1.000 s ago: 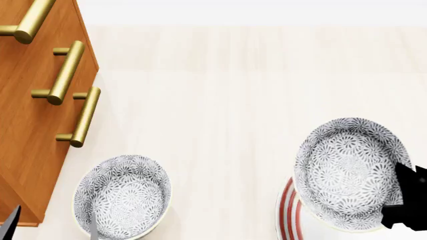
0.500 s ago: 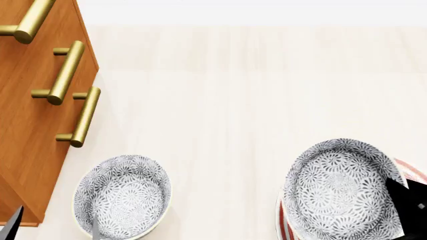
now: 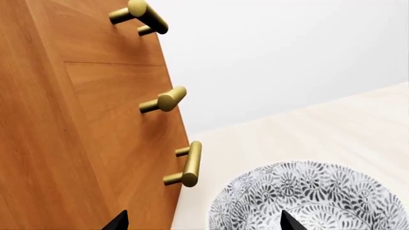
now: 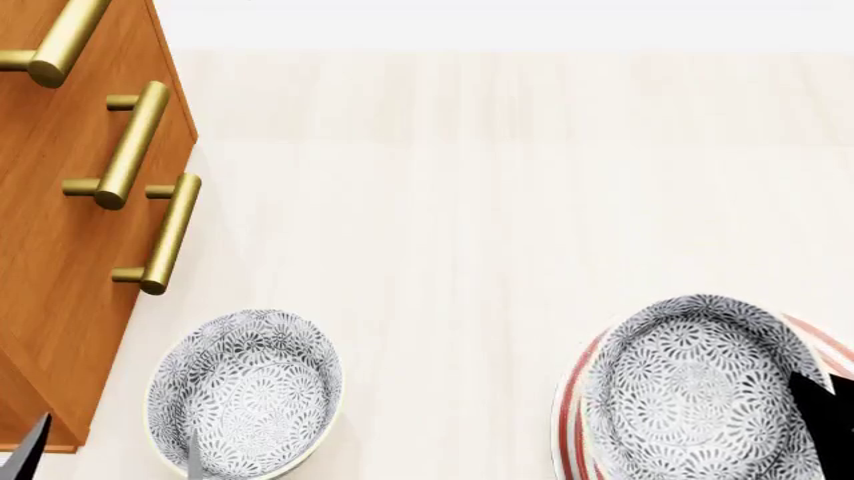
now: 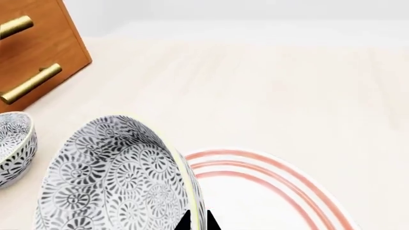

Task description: Pick up the bowl and put it in the front on the plate.

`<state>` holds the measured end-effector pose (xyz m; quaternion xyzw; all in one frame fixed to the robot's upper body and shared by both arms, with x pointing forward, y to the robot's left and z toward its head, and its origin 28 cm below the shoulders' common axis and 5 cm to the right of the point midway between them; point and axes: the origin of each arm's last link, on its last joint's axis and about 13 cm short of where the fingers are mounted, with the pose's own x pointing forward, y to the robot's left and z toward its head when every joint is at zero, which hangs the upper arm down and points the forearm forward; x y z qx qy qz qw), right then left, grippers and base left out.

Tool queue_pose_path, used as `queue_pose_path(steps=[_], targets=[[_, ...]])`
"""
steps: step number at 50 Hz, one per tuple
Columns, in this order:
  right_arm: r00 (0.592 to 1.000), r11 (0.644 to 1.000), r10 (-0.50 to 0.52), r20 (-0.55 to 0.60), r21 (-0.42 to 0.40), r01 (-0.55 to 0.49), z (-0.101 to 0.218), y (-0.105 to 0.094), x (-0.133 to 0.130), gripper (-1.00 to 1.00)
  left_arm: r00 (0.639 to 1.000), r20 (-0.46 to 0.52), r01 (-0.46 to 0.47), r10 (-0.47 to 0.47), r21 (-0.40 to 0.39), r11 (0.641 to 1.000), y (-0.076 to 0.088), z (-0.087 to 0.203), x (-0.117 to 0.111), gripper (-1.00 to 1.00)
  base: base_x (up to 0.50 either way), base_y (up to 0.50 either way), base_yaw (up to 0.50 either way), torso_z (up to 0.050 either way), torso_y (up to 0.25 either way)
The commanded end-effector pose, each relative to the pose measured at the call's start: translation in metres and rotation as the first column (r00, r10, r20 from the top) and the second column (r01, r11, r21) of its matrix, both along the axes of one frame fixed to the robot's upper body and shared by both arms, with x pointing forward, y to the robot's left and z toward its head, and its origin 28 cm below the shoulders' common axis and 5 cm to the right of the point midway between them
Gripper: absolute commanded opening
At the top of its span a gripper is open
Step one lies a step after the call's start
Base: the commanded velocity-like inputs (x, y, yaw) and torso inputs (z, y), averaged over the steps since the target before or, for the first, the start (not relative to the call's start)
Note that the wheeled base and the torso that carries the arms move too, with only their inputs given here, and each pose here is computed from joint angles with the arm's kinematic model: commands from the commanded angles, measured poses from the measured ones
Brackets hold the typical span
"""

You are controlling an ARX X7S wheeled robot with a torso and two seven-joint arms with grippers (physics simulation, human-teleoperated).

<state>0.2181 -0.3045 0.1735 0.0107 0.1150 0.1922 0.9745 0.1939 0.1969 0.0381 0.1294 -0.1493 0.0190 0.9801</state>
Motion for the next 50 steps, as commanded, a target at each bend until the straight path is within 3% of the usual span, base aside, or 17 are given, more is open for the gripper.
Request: queue_pose_path(steps=[1,31,50], targets=[[1.0,1.0,-0.019,0.01,-0.007,0.019,-0.002,-0.004,0.002,-1.0,1.0,0.001,0.003,-0.003,0.002,1.0,0.0,0.0,0.001,1.0,0.0,0.0,0.0,0.0,0.01],[0.989,0.992,-0.128,-0.073,-0.019,0.126,-0.029,-0.015,0.007,-1.0,1.0,-0.005,-0.001,0.001,0.001,1.0,0.0,0.0,0.002,1.0,0.0,0.0,0.0,0.0,0.0],[0.989,0.994,-0.107,-0.098,-0.028,0.105,-0.041,-0.01,0.009,-1.0,1.0,-0.006,-0.001,0.001,0.002,1.0,0.0,0.0,0.002,1.0,0.0,0.0,0.0,0.0,0.0]])
